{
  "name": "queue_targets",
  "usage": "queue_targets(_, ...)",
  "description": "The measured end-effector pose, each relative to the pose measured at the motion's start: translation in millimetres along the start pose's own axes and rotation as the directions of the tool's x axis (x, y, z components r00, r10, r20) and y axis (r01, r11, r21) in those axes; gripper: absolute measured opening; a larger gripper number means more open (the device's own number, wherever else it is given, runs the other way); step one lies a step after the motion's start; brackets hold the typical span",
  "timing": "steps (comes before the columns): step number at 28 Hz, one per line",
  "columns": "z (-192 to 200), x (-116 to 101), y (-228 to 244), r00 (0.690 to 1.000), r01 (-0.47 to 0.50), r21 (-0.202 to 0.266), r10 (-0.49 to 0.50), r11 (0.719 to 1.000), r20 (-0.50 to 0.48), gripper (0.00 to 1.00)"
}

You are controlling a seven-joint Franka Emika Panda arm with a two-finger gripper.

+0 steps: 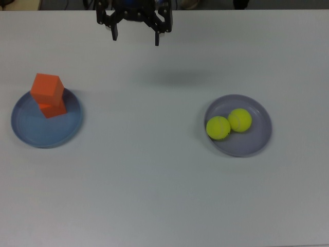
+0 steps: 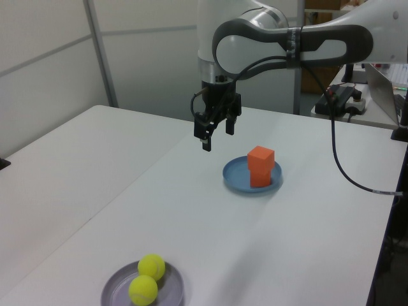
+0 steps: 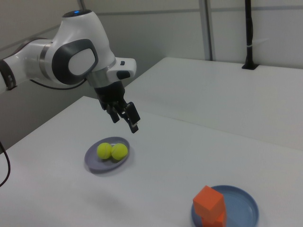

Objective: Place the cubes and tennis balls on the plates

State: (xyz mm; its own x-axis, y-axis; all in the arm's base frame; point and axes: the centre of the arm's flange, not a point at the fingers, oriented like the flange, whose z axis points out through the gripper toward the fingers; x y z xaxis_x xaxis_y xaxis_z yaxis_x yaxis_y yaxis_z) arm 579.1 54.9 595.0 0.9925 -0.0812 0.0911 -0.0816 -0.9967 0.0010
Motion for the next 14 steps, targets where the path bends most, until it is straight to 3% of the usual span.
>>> queue_targets(14,5.8,0.6,0.5,1.0,-0.001,-0.002,0.001,1.0,0.014,1.0)
